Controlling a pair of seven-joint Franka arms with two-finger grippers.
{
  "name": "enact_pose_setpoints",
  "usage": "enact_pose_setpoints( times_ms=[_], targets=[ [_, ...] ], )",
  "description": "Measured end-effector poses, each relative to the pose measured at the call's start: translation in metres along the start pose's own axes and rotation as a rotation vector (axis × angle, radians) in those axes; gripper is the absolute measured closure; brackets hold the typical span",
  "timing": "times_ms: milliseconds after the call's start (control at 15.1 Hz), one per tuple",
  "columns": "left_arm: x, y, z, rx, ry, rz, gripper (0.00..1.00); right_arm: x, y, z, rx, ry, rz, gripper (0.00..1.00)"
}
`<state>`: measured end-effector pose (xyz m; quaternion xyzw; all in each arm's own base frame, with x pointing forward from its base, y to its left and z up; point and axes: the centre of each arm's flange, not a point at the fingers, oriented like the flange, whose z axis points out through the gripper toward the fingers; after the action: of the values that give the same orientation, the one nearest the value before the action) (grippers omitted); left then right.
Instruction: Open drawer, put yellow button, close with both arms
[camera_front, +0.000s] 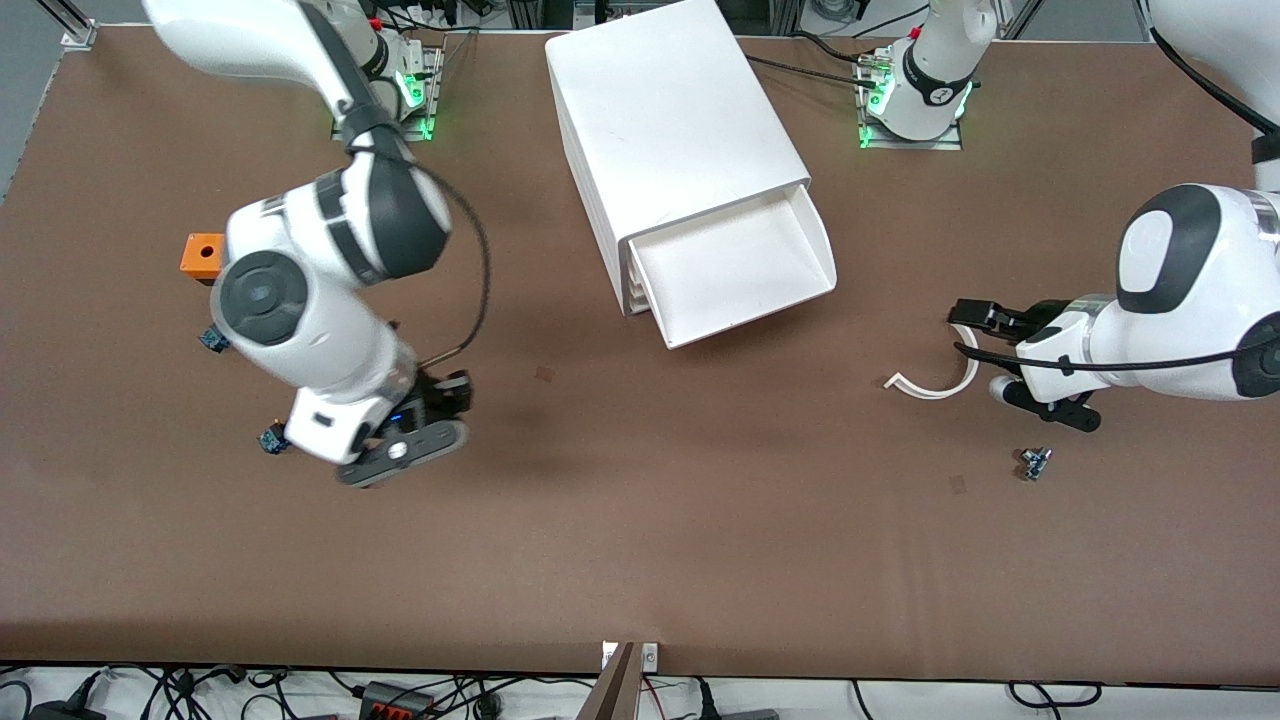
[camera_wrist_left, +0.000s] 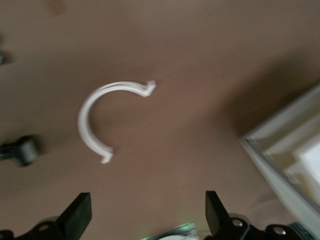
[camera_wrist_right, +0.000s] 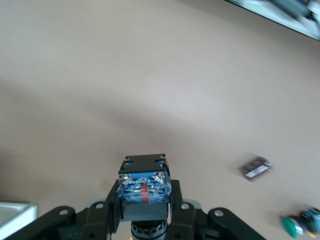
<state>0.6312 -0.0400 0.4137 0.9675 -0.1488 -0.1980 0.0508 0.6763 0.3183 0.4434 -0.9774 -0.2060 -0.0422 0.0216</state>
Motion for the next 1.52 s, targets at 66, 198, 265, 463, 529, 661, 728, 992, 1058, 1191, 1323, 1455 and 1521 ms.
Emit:
enact_pose_setpoints(
  times_ms=[66, 198, 265, 463, 529, 661, 728, 992, 1058, 1191, 1323, 1455, 1521],
  targets=[
    [0.0, -0.003, -0.003, 0.055, -0.005, 0.0, 0.0, 0.002, -0.034, -0.009, 0.006, 0.022, -0.006, 0.59],
    [0.0, -0.003, -0.007, 0.098, -0.006, 0.003, 0.0, 0.0, -0.101, -0.029, 0.022, 0.064, -0.018, 0.59],
    [0.0, -0.002, -0.006, 0.102, -0.006, 0.004, 0.0, -0.003, -0.127, -0.036, 0.03, 0.079, -0.026, 0.59],
    [0.004, -0.002, 0.0, 0.099, -0.017, 0.007, 0.0, -0.011, -0.175, -0.048, 0.043, 0.1, -0.063, 0.59],
    [0.006, -0.003, 0.003, 0.097, -0.022, 0.007, 0.0, -0.014, -0.187, -0.05, 0.048, 0.103, -0.06, 0.59],
    [0.009, -0.003, 0.007, 0.095, -0.028, 0.008, 0.0, -0.021, -0.212, -0.049, 0.056, 0.1, -0.049, 0.59],
    [0.009, -0.003, 0.008, 0.094, -0.029, 0.008, 0.0, -0.026, -0.226, -0.047, 0.059, 0.095, -0.045, 0.59],
    [0.009, -0.003, 0.007, 0.095, -0.027, 0.008, 0.0, -0.042, -0.277, -0.023, 0.062, 0.061, -0.002, 0.59],
    [0.009, -0.003, 0.007, 0.095, -0.027, 0.007, 0.0, -0.045, -0.285, -0.019, 0.062, 0.055, 0.001, 0.59],
    [0.009, -0.003, 0.007, 0.095, -0.026, 0.004, 0.0, -0.048, -0.295, -0.015, 0.065, 0.055, 0.016, 0.59],
    [0.009, -0.002, 0.007, 0.095, -0.026, 0.002, 0.0, -0.051, -0.305, -0.013, 0.07, 0.06, 0.026, 0.59],
    [0.009, -0.002, 0.007, 0.096, -0.026, 0.001, 0.0, -0.056, -0.321, -0.007, 0.078, 0.066, 0.039, 0.59],
    [0.009, -0.002, 0.007, 0.096, -0.026, 0.0, 0.0, -0.058, -0.33, -0.002, 0.082, 0.068, 0.049, 0.59]
  ],
)
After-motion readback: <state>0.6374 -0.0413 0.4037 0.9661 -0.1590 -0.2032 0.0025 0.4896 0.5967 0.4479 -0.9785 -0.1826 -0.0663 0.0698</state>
